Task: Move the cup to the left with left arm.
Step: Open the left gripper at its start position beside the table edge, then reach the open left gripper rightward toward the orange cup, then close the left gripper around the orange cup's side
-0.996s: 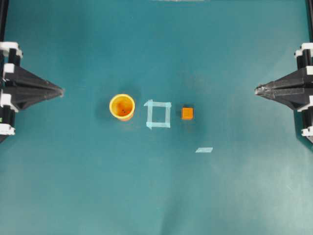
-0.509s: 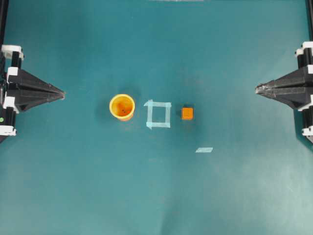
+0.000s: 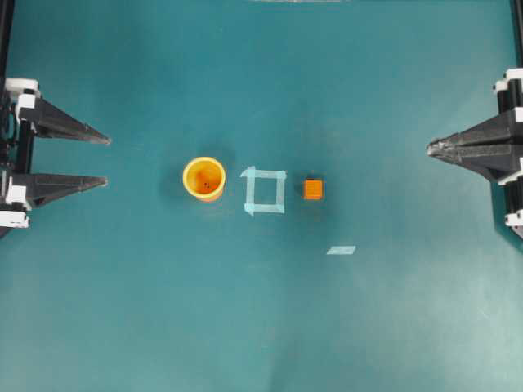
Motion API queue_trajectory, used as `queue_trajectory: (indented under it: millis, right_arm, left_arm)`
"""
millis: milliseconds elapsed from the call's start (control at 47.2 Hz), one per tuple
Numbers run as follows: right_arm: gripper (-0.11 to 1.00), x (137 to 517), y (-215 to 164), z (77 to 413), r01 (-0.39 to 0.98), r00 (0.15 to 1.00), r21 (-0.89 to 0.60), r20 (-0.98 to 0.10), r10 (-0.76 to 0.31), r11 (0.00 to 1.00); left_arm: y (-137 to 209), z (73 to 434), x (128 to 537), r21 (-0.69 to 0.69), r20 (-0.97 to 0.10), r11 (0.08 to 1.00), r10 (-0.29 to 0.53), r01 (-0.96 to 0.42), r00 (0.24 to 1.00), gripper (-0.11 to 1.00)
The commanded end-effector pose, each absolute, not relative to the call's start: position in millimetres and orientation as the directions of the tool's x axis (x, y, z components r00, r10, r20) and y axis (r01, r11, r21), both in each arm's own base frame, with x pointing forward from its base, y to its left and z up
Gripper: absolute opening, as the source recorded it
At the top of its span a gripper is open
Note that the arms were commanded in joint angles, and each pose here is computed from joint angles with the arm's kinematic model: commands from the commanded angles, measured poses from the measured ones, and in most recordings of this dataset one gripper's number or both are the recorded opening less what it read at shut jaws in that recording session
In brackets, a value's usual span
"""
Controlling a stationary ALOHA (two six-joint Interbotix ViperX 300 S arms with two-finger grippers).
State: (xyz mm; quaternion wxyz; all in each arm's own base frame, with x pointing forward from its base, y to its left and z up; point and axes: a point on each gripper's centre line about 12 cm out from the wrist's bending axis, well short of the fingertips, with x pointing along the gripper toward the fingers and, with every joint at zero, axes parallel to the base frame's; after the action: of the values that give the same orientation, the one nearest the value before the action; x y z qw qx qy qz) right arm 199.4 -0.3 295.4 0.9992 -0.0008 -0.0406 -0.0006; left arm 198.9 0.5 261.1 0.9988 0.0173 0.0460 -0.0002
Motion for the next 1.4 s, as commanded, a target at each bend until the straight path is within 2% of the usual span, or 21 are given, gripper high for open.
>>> queue_trajectory:
  millis: [0,191,403,636,954,1377]
  right_arm:
    - [0.0,202,0,309,0.001,0.993,0.002,0.116,-0.001,1.0]
    - [0.0,202,0,313,0.001,0.992,0.005,0.124,-0.001,1.0]
    - [0.0,203,0,316,0.001,0.992,0.005,0.124,-0.001,1.0]
    - [0.0,203,0,319,0.001,0.993,0.003,0.115,-0.001,1.0]
    - [0.0,200,0,324,0.001,0.993,0.0,0.116,-0.001,1.0]
    - [0.0,201,0,328,0.001,0.992,-0.002,0.127,-0.001,1.0]
  left_arm:
    - [4,254,205,0.036,-0.127,0.999,0.019,-0.014,0.992,0.59]
    - [11,221,228,0.029,-0.271,0.999,0.044,-0.038,0.962,0.69]
    - [12,192,259,0.031,-0.357,0.999,0.039,-0.03,0.933,0.8]
    - [13,159,282,0.03,-0.41,0.999,0.036,-0.026,0.912,0.81]
    - [13,124,287,0.028,-0.504,0.999,0.033,-0.022,0.863,0.81]
    - [21,114,312,0.07,-0.514,0.997,0.049,-0.016,0.856,0.81]
